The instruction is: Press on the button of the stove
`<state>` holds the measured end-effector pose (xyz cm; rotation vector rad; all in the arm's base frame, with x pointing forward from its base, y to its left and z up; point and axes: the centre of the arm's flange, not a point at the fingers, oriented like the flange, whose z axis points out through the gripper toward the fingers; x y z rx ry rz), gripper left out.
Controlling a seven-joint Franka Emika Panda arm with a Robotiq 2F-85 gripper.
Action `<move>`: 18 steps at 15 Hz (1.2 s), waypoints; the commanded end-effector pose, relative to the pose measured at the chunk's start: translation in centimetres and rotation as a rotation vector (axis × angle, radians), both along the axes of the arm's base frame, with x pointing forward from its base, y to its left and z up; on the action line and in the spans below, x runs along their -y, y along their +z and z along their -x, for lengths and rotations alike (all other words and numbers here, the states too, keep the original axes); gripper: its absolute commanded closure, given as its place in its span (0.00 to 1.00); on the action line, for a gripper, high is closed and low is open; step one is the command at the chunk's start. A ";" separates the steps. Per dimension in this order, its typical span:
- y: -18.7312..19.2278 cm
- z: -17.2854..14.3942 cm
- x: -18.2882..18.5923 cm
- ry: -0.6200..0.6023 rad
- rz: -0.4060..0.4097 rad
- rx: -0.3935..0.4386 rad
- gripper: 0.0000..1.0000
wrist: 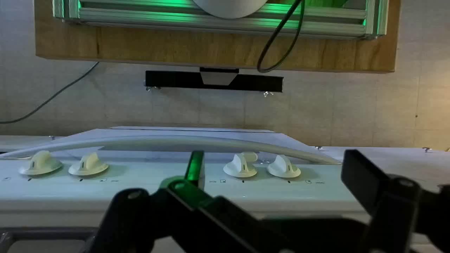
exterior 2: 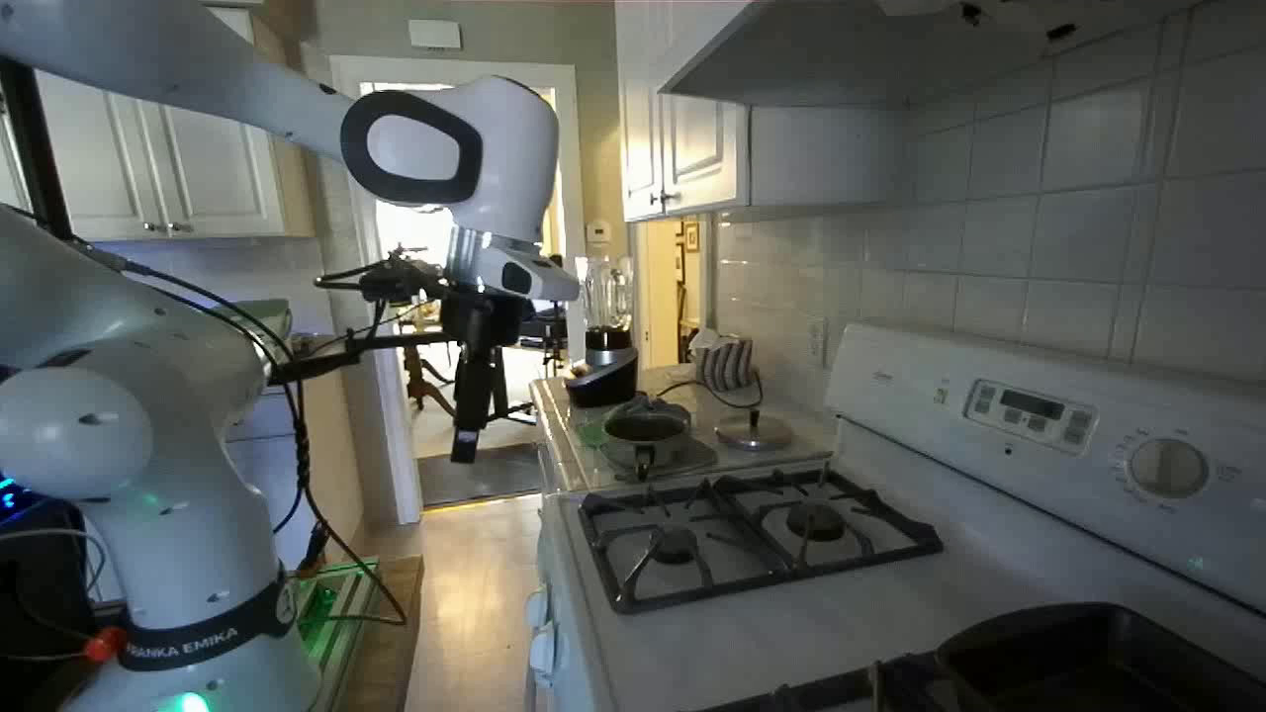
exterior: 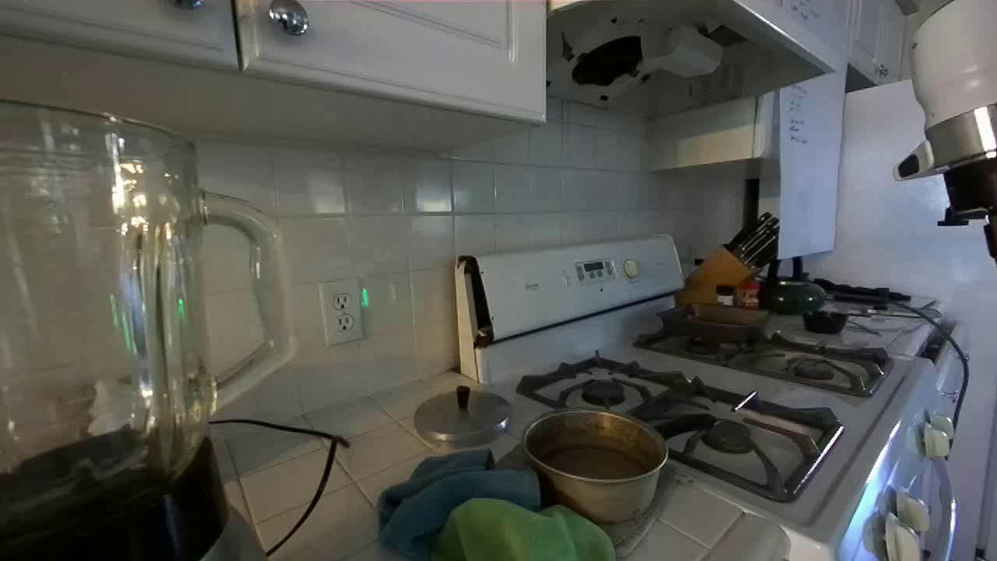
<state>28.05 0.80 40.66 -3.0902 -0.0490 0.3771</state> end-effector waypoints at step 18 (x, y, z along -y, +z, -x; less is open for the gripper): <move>-3.1 -12.7 -7.5 0.158 -0.112 0.363 0.00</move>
